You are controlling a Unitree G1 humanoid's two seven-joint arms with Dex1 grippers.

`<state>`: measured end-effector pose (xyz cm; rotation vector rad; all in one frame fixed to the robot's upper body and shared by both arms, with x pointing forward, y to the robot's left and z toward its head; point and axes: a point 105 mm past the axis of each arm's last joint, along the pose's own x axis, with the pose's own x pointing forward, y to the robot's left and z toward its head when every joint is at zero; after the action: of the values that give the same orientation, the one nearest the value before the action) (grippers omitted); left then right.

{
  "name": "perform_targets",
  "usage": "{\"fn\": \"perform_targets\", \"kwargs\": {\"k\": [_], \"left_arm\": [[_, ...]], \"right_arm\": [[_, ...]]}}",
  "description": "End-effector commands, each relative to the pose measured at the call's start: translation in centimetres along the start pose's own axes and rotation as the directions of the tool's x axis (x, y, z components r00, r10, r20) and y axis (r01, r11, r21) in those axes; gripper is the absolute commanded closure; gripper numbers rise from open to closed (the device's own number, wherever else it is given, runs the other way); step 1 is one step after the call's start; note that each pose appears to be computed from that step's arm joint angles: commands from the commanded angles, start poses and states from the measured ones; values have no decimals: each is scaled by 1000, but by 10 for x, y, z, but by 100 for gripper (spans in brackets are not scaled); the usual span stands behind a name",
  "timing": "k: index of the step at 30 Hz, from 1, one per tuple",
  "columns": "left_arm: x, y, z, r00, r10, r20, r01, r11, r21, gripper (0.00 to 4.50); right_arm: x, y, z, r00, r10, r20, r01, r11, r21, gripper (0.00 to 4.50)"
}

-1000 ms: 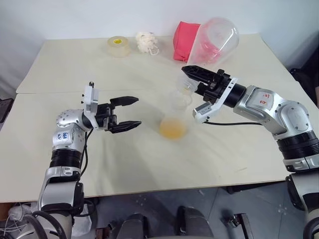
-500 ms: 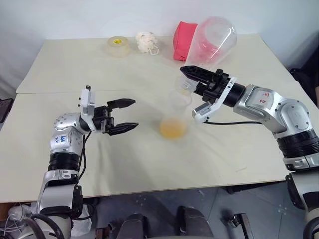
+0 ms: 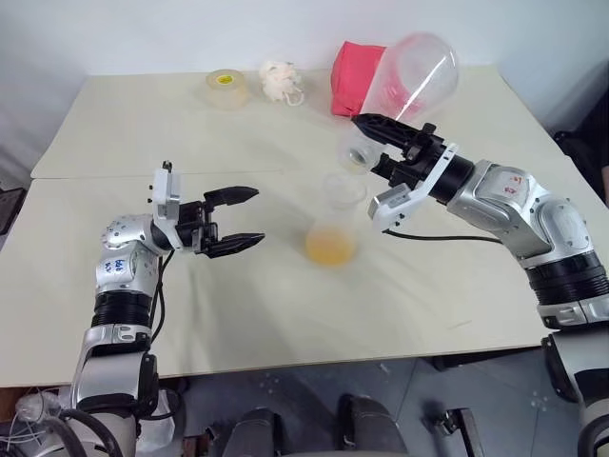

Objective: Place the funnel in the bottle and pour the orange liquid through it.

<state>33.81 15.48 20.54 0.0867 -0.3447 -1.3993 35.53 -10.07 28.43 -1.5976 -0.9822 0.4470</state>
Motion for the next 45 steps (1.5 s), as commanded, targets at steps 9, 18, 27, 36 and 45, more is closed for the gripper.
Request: {"fn": "perform_targets", "kwargs": {"k": [9, 18, 27, 36, 45], "left_arm": [[8, 5, 7, 1000, -12, -18, 13, 999, 50, 0], [15, 12, 5, 998, 45, -31, -44, 998, 45, 0], [22, 20, 5, 996, 75, -57, -72, 996, 53, 0], [22, 32, 7, 988, 150, -43, -149, 989, 26, 0], [20, 34, 6, 974, 218, -65, -221, 974, -44, 0]], "right_arm": [[-45, -25, -54, 902, -115, -415, 411, 514, 753, 204], [-97, -3, -86, 741, -116, -662, 661, -53, 749, 204], [-114, 32, -97, 684, -36, -729, 726, -67, 684, 204], [-109, 31, -92, 711, -46, -702, 702, -16, 712, 2], [-102, -24, -91, 752, -199, -628, 640, -7, 768, 2]]}}
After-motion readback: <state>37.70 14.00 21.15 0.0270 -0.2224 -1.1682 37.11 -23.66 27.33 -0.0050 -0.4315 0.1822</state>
